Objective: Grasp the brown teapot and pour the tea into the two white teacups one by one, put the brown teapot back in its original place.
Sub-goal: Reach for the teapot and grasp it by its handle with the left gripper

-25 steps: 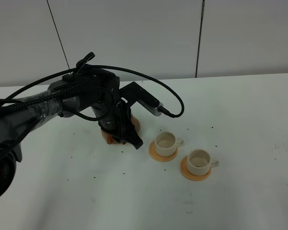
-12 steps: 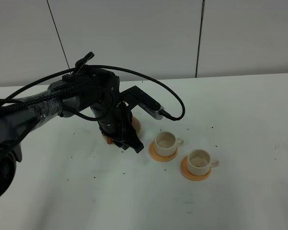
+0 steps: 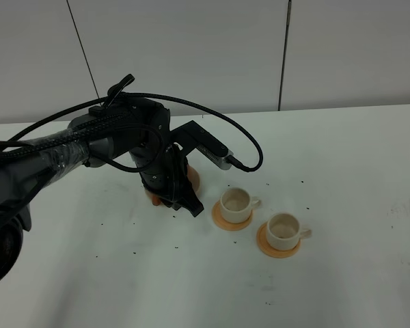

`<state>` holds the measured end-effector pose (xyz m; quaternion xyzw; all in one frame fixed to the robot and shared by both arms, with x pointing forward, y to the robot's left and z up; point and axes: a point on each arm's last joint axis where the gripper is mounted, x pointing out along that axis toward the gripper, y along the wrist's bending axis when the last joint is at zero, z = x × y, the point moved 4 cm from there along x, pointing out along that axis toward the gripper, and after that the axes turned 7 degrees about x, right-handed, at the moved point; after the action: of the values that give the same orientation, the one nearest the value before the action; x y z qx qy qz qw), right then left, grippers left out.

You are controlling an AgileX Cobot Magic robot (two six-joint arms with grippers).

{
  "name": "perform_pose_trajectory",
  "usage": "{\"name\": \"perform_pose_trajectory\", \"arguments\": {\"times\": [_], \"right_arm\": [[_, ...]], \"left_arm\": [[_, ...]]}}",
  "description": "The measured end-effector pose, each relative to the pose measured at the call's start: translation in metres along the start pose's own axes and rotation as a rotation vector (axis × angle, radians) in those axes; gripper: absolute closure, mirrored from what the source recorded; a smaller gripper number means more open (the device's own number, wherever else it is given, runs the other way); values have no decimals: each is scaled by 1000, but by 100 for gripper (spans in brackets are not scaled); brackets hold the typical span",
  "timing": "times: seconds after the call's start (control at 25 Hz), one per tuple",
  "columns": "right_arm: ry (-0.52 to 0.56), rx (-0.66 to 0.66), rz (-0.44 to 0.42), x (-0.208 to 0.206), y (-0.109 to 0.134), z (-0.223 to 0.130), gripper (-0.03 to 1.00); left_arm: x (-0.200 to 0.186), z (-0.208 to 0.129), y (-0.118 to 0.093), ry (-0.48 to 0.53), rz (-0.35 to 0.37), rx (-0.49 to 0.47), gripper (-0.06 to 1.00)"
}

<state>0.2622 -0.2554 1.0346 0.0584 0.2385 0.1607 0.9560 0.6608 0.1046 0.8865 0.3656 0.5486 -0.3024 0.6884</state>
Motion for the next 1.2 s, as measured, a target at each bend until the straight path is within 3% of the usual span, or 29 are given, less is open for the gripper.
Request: {"name": "perform_pose_trajectory", "arguments": {"times": [0.28,0.6,1.2], "right_arm": [[0,0,0,0,0,0,72],[0,0,0,0,0,0,72],[0,0,0,0,0,0,72]], "left_arm": [[0,-2,1,12,8,4,62],[-1,-12,11,89,89,-35,62],[-3,-23,13,174,104,-61,62]]}}
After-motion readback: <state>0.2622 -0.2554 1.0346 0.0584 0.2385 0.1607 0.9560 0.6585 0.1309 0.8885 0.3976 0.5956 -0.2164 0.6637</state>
